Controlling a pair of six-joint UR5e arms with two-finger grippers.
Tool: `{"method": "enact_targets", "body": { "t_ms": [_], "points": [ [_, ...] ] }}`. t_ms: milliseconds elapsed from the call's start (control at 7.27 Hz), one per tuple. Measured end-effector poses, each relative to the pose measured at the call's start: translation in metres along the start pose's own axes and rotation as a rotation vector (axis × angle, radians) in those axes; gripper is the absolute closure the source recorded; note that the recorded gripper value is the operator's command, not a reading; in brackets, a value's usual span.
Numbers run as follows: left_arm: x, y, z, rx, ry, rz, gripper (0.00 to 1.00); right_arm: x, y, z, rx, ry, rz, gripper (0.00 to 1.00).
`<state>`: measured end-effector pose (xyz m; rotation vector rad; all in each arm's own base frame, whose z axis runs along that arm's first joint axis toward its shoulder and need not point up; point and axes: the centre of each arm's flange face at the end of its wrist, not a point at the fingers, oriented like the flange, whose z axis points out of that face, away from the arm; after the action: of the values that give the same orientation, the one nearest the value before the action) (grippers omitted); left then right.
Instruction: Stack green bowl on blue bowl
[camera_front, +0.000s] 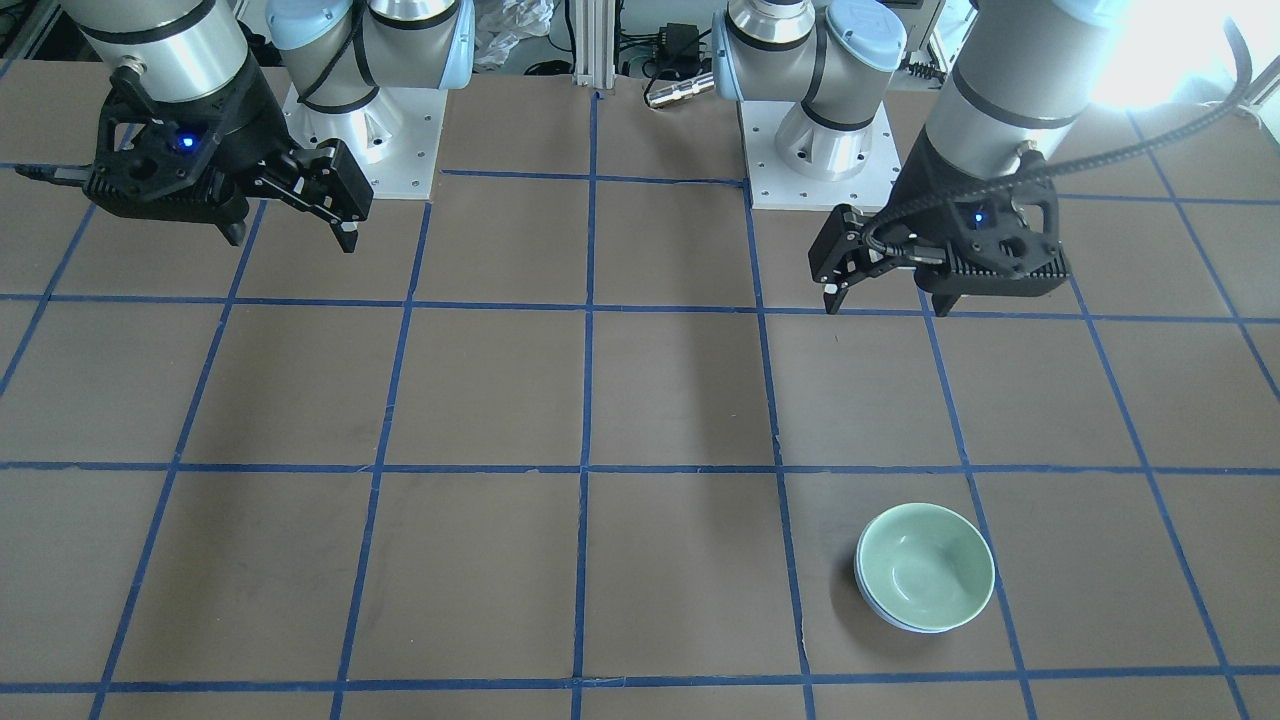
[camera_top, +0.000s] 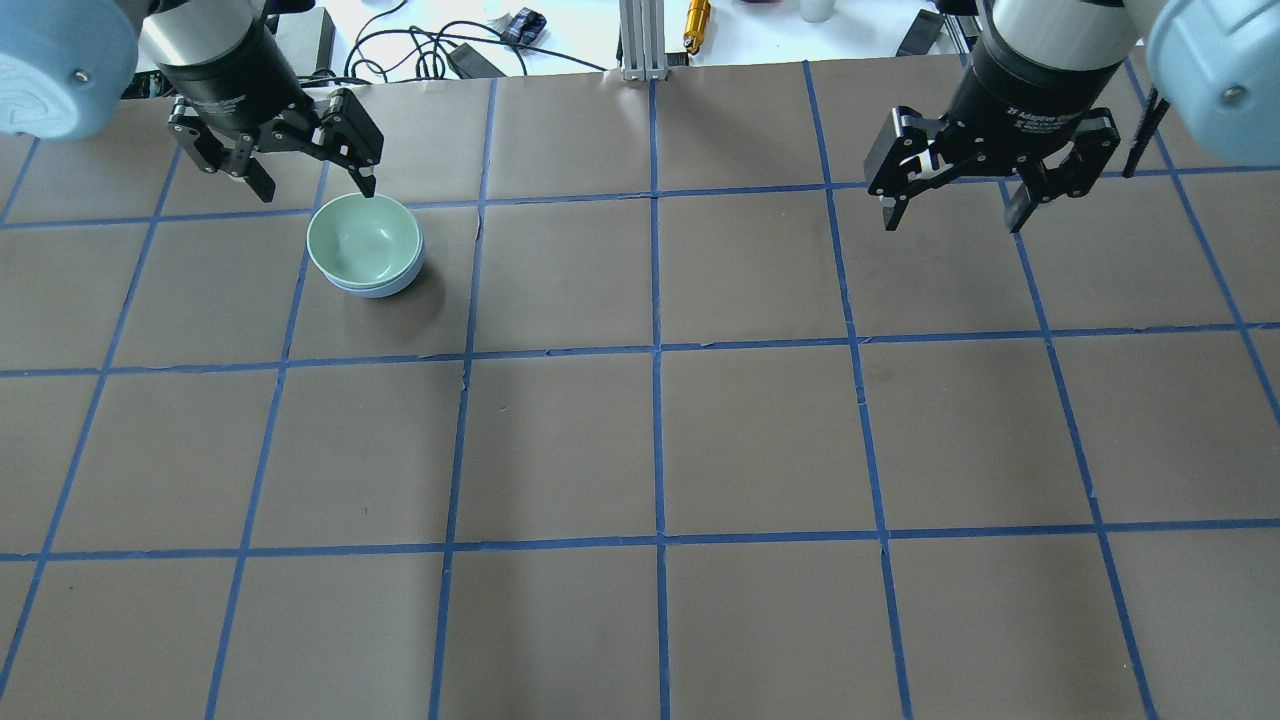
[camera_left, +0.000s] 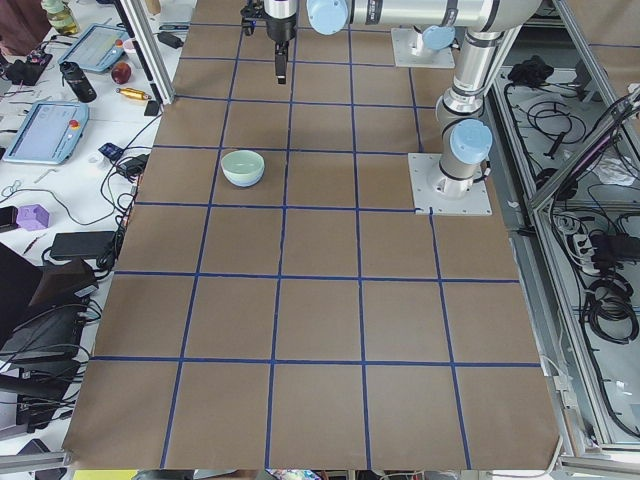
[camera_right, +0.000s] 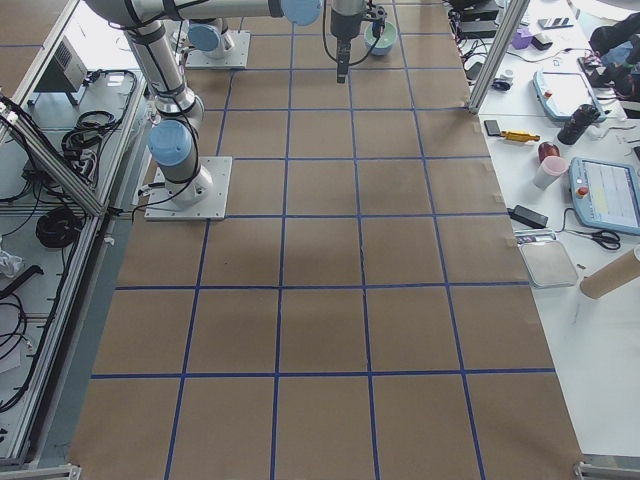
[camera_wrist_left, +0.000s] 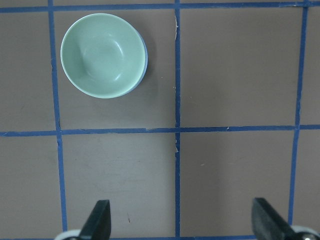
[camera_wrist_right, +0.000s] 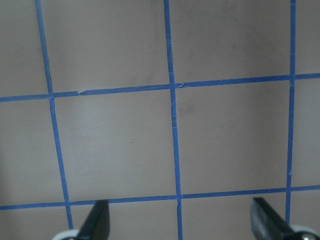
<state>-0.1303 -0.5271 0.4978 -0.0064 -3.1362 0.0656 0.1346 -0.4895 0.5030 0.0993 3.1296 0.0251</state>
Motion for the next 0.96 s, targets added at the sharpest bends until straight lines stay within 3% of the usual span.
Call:
{"method": "enact_targets", "body": {
  "t_ms": [412,962],
  "points": [
    [0.005,0.036,-0.012,0.016,-0.012,0.009,0.0,0.0,0.0,0.0,0.0,0.0,0.0,0.0],
    [0.005,0.044,-0.019,0.035,-0.016,0.004,0.0,0.0,0.0,0.0,-0.001,0.0,-0.001,0.0]
  ]
}}
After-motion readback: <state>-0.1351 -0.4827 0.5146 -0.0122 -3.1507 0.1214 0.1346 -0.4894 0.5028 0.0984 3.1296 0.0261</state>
